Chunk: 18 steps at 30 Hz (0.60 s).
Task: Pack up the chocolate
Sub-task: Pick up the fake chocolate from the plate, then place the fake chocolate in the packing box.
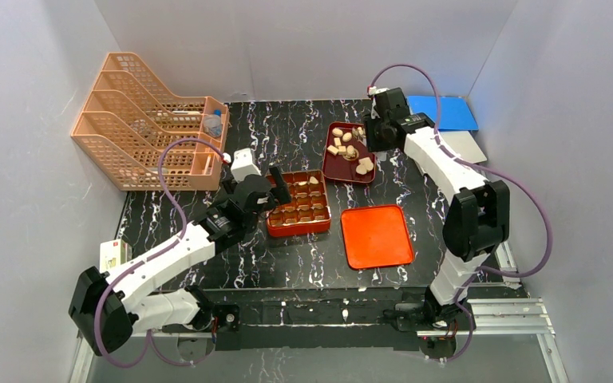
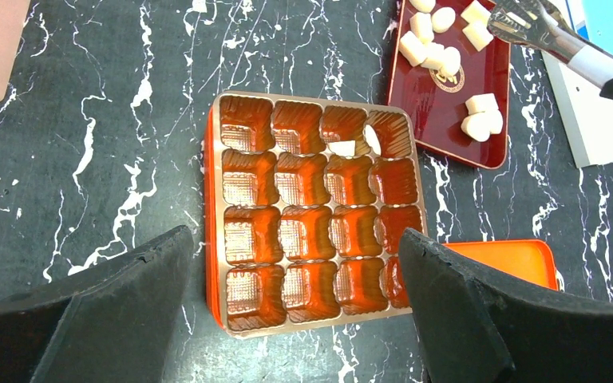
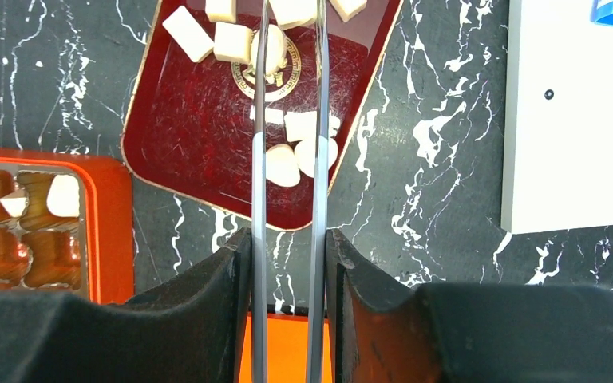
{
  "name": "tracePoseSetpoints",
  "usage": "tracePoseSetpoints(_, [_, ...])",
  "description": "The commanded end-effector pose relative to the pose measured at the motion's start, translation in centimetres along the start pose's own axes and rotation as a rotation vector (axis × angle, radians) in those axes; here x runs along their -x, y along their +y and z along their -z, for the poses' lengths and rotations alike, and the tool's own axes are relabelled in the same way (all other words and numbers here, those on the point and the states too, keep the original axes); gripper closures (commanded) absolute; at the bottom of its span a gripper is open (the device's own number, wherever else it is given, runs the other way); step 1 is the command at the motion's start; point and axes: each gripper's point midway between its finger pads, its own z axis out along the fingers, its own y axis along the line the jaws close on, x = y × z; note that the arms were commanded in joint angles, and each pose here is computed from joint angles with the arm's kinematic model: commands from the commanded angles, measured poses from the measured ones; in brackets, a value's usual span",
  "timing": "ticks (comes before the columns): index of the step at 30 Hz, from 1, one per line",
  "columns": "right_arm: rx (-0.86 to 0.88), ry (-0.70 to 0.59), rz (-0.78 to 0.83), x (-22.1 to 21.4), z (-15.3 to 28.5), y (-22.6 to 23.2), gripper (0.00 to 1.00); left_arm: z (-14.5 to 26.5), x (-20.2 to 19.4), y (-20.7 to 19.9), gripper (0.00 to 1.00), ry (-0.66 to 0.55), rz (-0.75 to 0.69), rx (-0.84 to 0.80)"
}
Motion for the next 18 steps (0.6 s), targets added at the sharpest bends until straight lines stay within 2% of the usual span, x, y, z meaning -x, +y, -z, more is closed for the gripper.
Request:
tracePoseSetpoints(1, [0.046,-0.096,-0.011,2.0,2.8,0.8,0.99,0.9,1.6,0.3,0.02,-0.036,0.024,0.01])
tracePoseSetpoints(7, [0.089,-0.117,0.052,1.4,5.2,4.0,0.99,1.3,2.4,0.2,0.03,-0.047,0.024,0.011])
tracePoseSetpoints(18, [0.21,-0.124,0.186,-0.8,9.3,12.9,0.99,2.0,3.8,0.0,0.03,-0.067,0.022,0.01])
